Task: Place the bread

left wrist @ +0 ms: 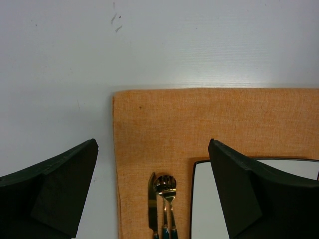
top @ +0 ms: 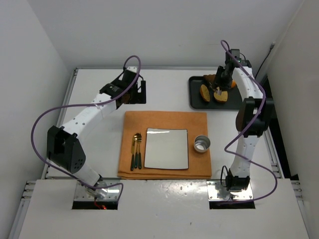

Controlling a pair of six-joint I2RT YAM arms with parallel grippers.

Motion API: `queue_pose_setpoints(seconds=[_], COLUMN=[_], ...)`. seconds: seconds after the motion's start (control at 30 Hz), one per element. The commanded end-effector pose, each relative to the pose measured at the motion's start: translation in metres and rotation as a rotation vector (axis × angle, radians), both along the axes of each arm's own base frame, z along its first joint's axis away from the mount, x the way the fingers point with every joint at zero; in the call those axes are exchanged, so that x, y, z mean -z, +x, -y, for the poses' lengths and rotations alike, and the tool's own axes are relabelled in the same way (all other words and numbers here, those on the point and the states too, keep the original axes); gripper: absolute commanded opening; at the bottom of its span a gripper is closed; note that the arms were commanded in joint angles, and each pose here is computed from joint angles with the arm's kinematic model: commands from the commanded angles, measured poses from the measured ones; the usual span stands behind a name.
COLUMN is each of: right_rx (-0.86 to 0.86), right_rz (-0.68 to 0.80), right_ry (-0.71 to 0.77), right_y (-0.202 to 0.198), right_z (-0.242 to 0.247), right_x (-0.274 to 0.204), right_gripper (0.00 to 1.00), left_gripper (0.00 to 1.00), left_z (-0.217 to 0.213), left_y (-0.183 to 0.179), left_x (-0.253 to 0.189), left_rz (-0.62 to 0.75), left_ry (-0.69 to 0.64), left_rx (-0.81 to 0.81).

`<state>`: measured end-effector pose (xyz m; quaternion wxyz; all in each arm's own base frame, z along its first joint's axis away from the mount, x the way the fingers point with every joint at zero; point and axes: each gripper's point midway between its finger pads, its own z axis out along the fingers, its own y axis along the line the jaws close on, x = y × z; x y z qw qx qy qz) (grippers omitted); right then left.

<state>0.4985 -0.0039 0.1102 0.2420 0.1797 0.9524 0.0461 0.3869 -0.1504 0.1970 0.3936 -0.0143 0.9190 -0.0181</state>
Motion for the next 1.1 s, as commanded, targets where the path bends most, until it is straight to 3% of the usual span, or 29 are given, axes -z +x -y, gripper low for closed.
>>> queue_pose_setpoints(seconds=[0.0,0.17,0.4,0.67,1.07], right_rx=[-0.037,-0.045,-0.041,-0.034,-0.028], right_rz=[0.072,0.1,0.104,0.205,0.239], right_ry=[0.004,-0.002,-0.005,-0.003,-0.012], right_y=[0.017,0.022,0.02,0.005,-0.023], right_z=[-0.01,-0.01,-0.013,-0.014,-0.013], right_x=[-0.011,-0.014,-0.015,-0.059,-0.083], right_gripper=[0.43,0.43,0.17,0.06,0.05], left_gripper=[0.99,0.99,0.99,0.99,0.99], left_z=[-0.002,-0.002,0.0,-0.001,-0.001], left_y=[0.007,0.006,0.006,0.004,0.005], left_x=[-0.015,-0.011,-0.006,-0.006,-0.014], left_rz=[0.036,0.028,0.016,0.016,0.032], left_ry=[-0.012,-0.008,-0.016,-0.016,-0.024], left_rx=[-0.019,-0.019,-0.019,-0.019,-0.018])
